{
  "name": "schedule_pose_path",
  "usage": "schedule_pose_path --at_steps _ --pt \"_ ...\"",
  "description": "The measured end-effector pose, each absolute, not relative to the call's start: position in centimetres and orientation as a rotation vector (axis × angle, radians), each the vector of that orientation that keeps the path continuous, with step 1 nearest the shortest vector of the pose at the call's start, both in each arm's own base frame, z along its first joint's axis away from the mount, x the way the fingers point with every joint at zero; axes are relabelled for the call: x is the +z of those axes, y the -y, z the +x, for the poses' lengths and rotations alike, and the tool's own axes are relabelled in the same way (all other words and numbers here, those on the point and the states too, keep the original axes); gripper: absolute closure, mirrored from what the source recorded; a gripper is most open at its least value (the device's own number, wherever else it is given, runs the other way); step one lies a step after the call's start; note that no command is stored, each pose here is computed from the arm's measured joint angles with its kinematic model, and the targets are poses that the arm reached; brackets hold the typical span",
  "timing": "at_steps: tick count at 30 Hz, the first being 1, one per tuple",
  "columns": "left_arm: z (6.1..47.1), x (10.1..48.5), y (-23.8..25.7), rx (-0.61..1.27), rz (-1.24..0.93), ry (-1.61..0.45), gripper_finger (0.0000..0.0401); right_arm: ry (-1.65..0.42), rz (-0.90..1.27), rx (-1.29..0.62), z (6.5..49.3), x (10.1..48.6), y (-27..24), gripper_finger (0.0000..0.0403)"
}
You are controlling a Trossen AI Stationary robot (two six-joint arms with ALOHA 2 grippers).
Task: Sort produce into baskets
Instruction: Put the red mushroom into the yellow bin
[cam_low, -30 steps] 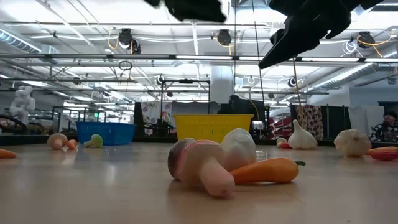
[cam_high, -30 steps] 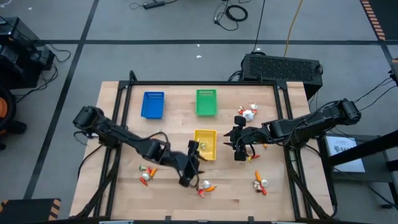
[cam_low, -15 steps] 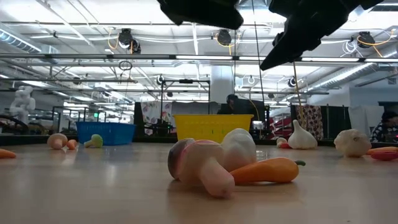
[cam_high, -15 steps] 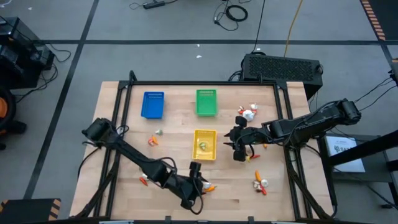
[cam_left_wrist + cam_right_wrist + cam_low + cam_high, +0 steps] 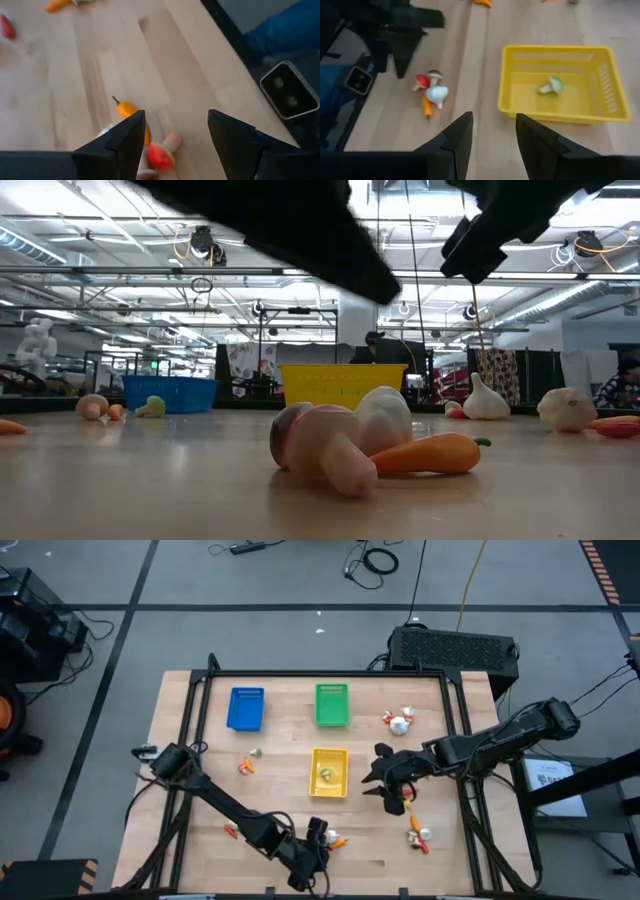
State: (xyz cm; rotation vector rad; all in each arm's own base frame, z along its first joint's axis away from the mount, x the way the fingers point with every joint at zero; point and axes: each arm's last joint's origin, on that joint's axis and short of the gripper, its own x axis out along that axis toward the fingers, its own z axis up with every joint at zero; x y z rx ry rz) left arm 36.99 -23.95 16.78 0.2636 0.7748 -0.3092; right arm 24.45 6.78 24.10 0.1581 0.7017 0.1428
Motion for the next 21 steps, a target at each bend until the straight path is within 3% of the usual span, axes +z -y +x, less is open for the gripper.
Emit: schedule_pose_path --at_steps 21 --pt "37.9 13.1 22.7 -0.312 0.267 -0.879 0.0177 -0.680 0.093 0.163 24.1 24.2 -8.3 0.0261"
